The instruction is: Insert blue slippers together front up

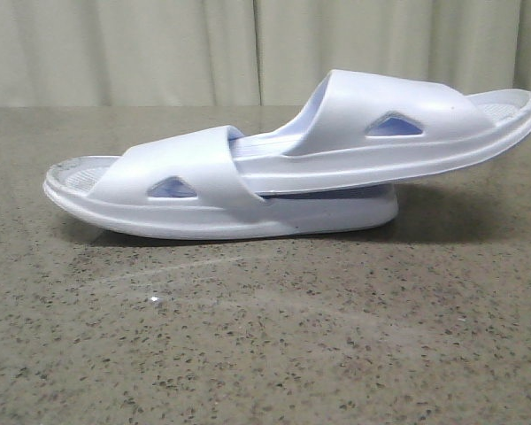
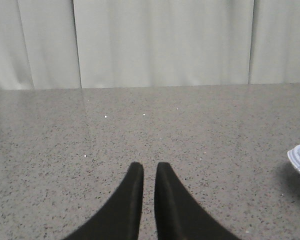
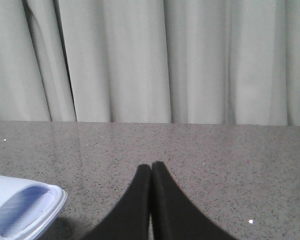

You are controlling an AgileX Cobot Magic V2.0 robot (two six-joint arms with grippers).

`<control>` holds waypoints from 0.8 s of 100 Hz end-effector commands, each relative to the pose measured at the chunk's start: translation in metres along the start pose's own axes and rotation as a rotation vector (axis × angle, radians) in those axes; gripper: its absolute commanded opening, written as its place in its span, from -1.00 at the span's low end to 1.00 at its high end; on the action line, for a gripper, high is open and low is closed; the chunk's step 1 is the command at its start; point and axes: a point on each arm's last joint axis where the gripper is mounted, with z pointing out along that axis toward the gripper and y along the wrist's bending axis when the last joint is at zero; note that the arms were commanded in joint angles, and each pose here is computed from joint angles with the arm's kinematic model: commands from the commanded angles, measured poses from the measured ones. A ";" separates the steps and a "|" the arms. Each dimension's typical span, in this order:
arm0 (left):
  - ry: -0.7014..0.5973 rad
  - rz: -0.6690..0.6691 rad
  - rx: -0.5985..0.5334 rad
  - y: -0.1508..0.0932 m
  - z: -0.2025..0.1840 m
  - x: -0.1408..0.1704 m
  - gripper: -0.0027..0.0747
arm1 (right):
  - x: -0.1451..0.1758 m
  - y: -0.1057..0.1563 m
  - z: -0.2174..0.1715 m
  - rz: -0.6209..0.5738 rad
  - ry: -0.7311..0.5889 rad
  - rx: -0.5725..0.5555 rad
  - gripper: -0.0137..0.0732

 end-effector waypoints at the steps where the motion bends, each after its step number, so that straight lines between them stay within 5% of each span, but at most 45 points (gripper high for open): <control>1: -0.109 -0.015 0.004 0.000 -0.004 -0.010 -0.89 | -0.015 -0.003 -0.001 -0.015 -0.091 0.034 -0.90; 80: -0.129 -0.024 0.009 -0.001 0.001 0.007 -0.89 | -0.015 -0.003 -0.001 -0.015 -0.091 0.034 -0.90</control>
